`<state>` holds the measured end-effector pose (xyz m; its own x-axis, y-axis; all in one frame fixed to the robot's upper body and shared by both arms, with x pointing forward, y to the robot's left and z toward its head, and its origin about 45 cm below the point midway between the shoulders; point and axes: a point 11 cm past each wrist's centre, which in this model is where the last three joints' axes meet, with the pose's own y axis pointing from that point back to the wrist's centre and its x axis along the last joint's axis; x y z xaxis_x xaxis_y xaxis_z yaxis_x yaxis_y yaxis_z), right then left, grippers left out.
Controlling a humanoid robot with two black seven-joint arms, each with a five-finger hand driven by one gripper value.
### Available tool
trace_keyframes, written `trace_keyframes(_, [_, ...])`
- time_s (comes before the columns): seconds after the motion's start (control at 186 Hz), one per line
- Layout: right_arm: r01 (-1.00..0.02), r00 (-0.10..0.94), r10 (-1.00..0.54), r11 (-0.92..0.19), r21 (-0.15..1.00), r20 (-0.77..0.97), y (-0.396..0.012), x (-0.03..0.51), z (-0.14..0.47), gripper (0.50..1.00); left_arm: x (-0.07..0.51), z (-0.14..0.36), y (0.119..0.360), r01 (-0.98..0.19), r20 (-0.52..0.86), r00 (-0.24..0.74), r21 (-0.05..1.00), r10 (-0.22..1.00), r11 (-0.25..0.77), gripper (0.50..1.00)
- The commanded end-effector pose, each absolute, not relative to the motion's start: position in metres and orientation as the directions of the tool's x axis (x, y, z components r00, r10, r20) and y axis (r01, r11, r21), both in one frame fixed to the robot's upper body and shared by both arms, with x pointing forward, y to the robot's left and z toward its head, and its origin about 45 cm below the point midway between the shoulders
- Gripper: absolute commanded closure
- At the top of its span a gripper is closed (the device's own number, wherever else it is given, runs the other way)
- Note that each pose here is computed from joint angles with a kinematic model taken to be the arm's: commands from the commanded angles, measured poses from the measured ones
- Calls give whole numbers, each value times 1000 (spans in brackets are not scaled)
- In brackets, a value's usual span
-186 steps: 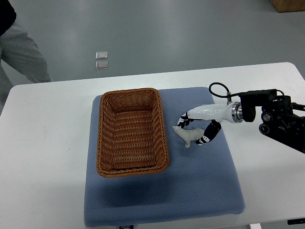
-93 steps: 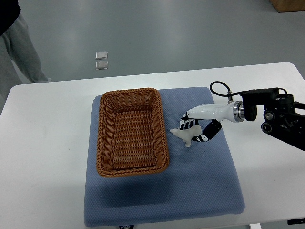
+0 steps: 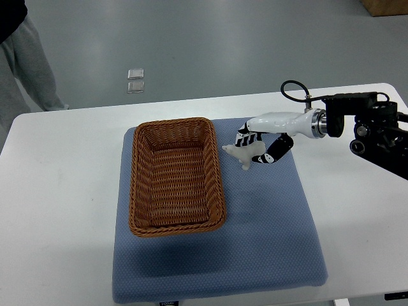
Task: Place white bear in brown basket with right hand
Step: 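Lift the bear and carry it over the brown wicker basket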
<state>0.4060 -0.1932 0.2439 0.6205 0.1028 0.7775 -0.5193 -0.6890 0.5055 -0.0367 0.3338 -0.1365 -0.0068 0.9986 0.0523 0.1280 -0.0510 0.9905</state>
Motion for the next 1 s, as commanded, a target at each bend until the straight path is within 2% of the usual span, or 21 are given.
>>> trace_keyframes(0.0, [-531, 585, 109, -698, 481, 804, -186, 415, 264, 1000, -37, -137, 334, 128, 52, -7, 990, 999, -51, 500])
trace_keyframes(0.279, [-480, 512, 122, -781, 401, 850, -124, 420, 298, 1000, -37, -137, 334, 128, 52, -5, 990, 999, -51, 500])
trace_keyframes(0.451, [-408, 524, 114, -836, 366, 844, -70, 409, 290, 1000, -37, -137, 334, 128, 52, -5, 990, 999, -51, 500])
trace_keyframes(0.704, [-344, 561, 133, -861, 376, 817, -19, 397, 267, 1000, -37, -137, 334, 128, 52, -8, 990, 999, -51, 500])
trace_keyframes(0.892, [-384, 614, 112, -823, 419, 782, -14, 410, 238, 1000, -37, -137, 334, 128, 52, -8, 990, 999, -51, 500])
trace_keyframes(0.994, [-411, 625, 114, -793, 450, 772, -26, 418, 227, 1000, -37, -137, 334, 128, 52, -8, 990, 999, -51, 500])
